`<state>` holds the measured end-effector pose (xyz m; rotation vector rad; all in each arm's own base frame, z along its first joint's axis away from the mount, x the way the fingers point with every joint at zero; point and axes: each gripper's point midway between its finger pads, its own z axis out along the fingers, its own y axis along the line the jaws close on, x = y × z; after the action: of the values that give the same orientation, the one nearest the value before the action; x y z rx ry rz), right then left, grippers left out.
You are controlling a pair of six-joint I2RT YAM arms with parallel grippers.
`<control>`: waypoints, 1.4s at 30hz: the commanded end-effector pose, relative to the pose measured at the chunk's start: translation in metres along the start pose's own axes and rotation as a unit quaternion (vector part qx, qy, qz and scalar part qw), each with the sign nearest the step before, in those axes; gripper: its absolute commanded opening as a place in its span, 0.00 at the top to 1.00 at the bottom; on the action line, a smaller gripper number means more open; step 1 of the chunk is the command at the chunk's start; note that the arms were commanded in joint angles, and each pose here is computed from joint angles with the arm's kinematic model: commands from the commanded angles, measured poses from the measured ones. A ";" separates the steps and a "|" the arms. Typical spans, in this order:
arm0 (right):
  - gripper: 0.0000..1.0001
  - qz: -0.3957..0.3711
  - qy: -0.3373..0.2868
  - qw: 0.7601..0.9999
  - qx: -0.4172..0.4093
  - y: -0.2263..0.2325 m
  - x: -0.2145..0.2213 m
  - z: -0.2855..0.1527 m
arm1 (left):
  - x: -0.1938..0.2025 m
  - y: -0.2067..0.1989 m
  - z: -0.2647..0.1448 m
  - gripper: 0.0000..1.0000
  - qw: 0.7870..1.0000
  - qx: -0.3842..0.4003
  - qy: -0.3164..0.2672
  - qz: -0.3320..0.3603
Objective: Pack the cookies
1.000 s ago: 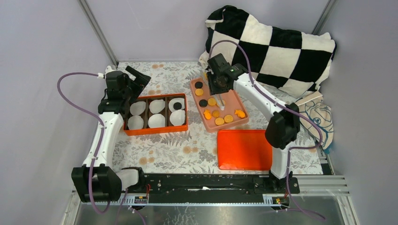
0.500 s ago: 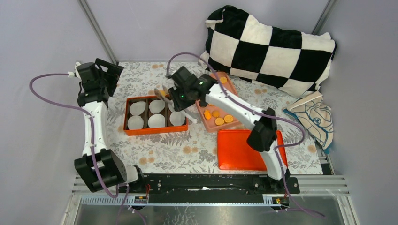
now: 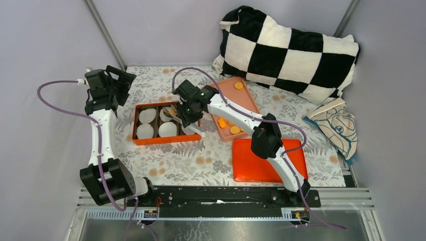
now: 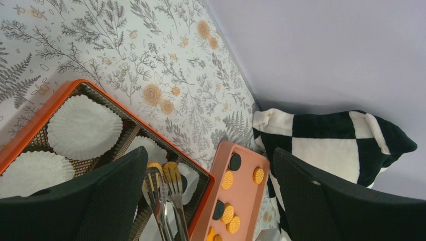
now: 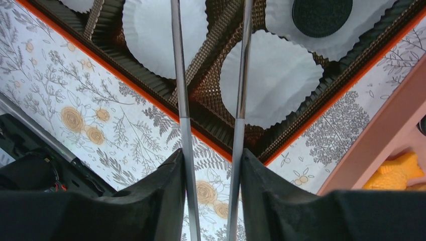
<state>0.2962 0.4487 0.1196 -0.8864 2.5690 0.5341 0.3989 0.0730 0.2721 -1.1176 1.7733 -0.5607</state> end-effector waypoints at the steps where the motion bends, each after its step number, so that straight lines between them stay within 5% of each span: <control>1: 0.53 -0.009 -0.039 0.999 -0.027 0.012 -0.026 -0.005 | 0.002 0.000 -0.001 0.01 1.000 0.013 0.003 0.015; 6: 0.37 -0.007 -0.047 0.999 -0.026 0.011 -0.029 -0.001 | 0.005 0.002 0.000 0.01 1.000 0.015 0.009 0.019; 16: 0.45 -0.008 -0.129 0.992 0.000 0.007 -0.058 -0.057 | 0.006 -0.001 -0.004 0.01 0.999 0.025 0.007 0.028; 19: 0.27 -0.018 -0.140 0.990 0.024 -0.003 -0.053 -0.068 | 0.007 -0.002 -0.005 0.01 0.999 0.030 0.007 0.025; 27: 0.19 -0.042 -0.036 0.998 -0.004 -0.004 0.014 -0.017 | 0.018 0.002 -0.006 0.01 0.999 0.037 0.026 0.024; 42: 0.14 -0.103 -0.017 0.995 0.002 -0.008 0.000 0.033 | 0.032 0.019 -0.004 0.01 0.999 0.024 0.040 0.028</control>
<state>0.3101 0.4449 0.0886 -1.0474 2.4388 0.4421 0.3831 0.0542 0.2413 -1.0691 1.8550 -0.6180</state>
